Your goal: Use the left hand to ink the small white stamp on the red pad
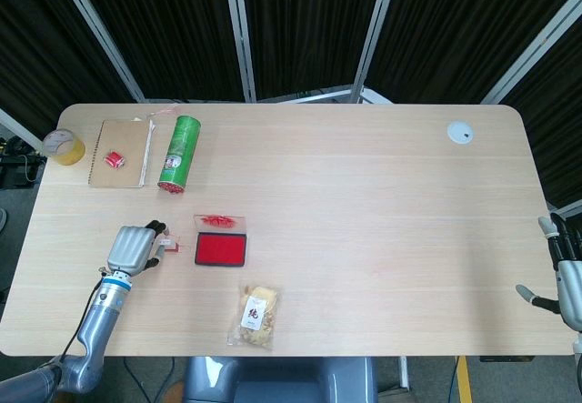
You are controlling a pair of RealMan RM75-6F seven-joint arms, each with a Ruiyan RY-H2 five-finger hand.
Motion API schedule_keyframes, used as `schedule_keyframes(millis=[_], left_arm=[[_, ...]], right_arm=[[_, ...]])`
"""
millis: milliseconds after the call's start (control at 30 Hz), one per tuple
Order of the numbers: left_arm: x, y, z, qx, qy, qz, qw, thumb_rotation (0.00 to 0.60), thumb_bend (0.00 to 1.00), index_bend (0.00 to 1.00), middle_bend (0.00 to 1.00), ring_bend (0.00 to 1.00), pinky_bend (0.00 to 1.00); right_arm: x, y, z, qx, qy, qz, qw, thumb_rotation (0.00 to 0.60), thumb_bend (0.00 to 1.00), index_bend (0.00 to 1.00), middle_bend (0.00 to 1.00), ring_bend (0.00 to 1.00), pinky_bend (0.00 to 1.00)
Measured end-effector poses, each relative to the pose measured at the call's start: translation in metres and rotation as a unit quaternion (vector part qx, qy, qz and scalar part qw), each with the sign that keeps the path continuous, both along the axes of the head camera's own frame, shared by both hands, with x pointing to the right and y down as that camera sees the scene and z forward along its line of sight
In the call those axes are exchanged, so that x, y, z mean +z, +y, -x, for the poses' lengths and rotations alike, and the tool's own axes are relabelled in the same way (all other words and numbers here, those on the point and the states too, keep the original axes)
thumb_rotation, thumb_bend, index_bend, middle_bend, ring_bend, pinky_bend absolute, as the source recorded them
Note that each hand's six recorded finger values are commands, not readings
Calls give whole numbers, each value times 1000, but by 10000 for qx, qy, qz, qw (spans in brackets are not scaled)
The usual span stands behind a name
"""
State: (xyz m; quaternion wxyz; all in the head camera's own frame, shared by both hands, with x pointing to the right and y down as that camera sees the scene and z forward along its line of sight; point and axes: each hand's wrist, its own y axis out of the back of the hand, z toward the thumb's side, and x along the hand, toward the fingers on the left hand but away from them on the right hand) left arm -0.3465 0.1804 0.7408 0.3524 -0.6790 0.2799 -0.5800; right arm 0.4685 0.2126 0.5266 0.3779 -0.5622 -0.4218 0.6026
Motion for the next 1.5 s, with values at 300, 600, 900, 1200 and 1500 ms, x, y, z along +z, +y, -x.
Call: schedule_keyframes(millis=[300, 600, 900, 1200, 1500], left_arm=[[3, 0, -1, -6, 22, 15, 10000, 600, 410, 409, 438, 829, 923], [5, 0, -5, -15, 128, 42, 9999, 600, 440, 486, 457, 829, 923], [-6, -6, -10, -39, 363, -62, 9993, 600, 441, 503, 463, 829, 923], [-35, -21, -35, 260, 753, -381, 9961, 600, 441, 509, 464, 829, 924], [-23, -21, -76, 740, 699, -232, 9945, 600, 450, 519, 471, 829, 924]], right_arm=[[1, 0, -1, 11, 5, 22, 10000, 600, 0, 0, 0, 0, 0], [2, 0, -1, 28, -1, 40, 10000, 600, 0, 0, 0, 0, 0], [1, -1, -2, 37, -24, 37, 10000, 600, 0, 0, 0, 0, 0], [1, -1, -2, 57, -53, 36, 10000, 600, 0, 0, 0, 0, 0], [2, -2, -6, 112, -25, 54, 9999, 600, 0, 0, 0, 0, 0]])
